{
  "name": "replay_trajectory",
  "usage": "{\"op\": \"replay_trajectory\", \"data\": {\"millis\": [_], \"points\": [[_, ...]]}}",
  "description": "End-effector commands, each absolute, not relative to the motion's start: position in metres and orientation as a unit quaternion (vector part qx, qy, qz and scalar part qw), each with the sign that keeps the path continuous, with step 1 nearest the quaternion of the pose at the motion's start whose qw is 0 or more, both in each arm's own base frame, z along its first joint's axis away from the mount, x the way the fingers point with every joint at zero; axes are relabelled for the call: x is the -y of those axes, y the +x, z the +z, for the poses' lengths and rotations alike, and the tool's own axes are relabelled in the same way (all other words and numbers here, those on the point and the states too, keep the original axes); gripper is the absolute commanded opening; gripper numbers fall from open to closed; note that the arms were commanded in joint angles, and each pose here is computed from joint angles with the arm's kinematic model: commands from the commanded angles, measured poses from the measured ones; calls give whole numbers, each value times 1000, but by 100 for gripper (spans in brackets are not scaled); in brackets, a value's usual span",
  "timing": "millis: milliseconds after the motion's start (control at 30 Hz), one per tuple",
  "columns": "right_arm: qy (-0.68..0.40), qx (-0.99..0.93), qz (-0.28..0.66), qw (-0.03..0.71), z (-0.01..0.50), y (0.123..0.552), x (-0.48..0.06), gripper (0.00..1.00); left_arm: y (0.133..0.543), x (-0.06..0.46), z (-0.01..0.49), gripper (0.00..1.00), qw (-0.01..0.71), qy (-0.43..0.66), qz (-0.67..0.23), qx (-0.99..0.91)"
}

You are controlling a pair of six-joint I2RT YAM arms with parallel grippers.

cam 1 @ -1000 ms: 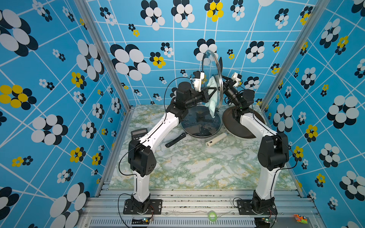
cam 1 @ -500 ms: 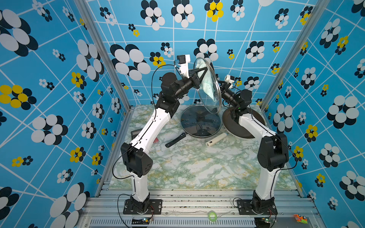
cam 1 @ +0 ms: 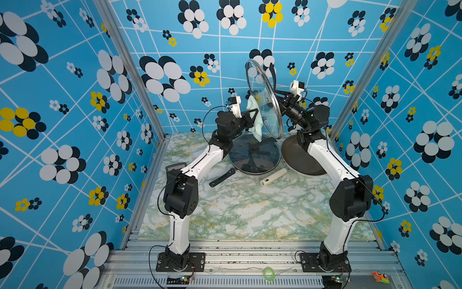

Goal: Wipe the pot lid with a cloth
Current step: Wipe the pot lid.

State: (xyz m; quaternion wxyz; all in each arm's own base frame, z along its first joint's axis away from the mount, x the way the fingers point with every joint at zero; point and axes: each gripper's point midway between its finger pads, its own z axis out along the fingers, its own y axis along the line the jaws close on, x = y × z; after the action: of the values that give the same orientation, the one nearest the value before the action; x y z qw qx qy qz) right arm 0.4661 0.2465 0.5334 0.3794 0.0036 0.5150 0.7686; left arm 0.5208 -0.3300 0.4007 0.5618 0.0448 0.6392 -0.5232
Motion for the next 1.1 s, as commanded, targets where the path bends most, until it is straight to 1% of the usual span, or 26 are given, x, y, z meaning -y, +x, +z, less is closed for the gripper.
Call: {"op": "replay_trajectory", "data": {"millis": [0, 67, 133, 233, 333, 433, 533, 633, 767, 867, 967, 1067], "points": [[-47, -423, 784, 451, 603, 438, -245, 0, 461, 359, 428, 0, 524, 101, -573, -622], [-44, -425, 784, 450, 600, 452, -256, 0, 435, 369, 437, 0, 512, 131, -586, -614], [-34, -438, 777, 451, 591, 468, -264, 0, 401, 374, 468, 0, 507, 173, -606, -588], [-16, -459, 757, 465, 577, 487, -269, 0, 363, 380, 497, 0, 498, 233, -618, -562], [-6, -470, 750, 465, 567, 498, -271, 0, 346, 369, 523, 0, 531, 253, -601, -541], [-15, -477, 757, 447, 559, 497, -277, 0, 342, 349, 553, 0, 590, 253, -565, -518], [-40, -488, 764, 421, 552, 483, -286, 0, 356, 328, 574, 0, 640, 241, -526, -505], [-56, -502, 762, 405, 541, 469, -288, 0, 377, 298, 591, 0, 677, 205, -511, -487], [-74, -516, 751, 406, 537, 446, -285, 0, 420, 264, 586, 0, 711, 137, -477, -498], [-84, -514, 747, 412, 542, 431, -281, 0, 453, 259, 561, 0, 695, 95, -485, -523], [-87, -499, 750, 426, 557, 419, -274, 0, 472, 276, 528, 0, 654, 69, -524, -541], [-92, -468, 764, 434, 577, 412, -269, 0, 481, 304, 493, 0, 604, 53, -564, -560]]}}
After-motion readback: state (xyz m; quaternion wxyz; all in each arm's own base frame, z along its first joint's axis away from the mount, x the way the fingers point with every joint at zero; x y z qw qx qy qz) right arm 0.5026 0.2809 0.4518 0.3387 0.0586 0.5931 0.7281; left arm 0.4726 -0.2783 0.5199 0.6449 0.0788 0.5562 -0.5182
